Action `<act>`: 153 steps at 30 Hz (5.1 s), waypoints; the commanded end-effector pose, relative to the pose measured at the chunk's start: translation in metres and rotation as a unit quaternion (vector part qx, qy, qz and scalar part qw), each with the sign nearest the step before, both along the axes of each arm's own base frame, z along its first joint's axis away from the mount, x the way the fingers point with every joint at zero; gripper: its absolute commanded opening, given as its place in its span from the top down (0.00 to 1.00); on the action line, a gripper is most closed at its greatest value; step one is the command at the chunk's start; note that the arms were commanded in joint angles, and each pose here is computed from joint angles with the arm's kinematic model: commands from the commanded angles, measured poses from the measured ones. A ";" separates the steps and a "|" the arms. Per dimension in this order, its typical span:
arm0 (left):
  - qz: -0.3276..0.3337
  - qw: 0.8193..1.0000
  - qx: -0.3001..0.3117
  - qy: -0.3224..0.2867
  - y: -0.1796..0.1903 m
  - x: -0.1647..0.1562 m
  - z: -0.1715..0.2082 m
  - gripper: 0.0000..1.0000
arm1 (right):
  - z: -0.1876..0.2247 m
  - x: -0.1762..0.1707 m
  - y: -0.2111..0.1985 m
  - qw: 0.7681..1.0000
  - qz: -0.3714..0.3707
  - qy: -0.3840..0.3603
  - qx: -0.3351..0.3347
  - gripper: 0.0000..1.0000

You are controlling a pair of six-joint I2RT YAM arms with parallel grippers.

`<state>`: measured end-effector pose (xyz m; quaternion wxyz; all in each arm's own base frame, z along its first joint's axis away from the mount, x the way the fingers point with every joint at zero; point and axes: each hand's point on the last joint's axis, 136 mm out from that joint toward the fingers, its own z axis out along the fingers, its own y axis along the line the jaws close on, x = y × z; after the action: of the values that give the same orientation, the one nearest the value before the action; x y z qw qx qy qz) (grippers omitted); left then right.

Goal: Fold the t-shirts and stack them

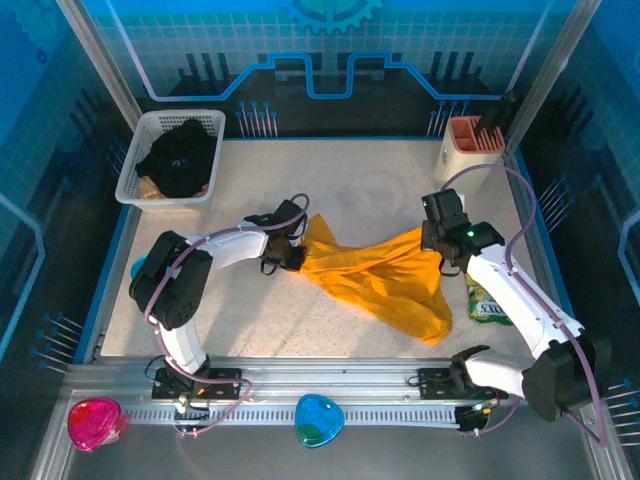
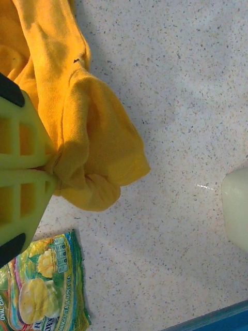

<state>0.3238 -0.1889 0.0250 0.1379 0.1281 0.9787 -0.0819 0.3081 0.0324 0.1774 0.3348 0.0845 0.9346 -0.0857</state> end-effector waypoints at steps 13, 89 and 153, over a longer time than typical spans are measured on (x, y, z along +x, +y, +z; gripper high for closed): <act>0.052 0.969 -0.029 -0.239 0.043 0.000 0.219 1.00 | 0.019 -0.001 -0.015 1.000 -0.008 -0.024 -0.007 1.00; 0.289 0.953 0.096 -0.006 0.098 0.096 -0.011 0.09 | -0.169 -0.037 0.274 0.891 0.370 0.263 -0.007 0.47; 0.266 0.956 -0.019 -0.124 0.118 0.002 0.166 0.17 | -0.096 0.141 0.298 0.828 0.514 0.072 -0.214 0.23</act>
<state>0.3327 -0.0752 0.1972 0.2859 -0.1177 0.9501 -0.0407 0.4371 0.3162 0.0900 0.2697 -0.4461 0.8500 -0.0761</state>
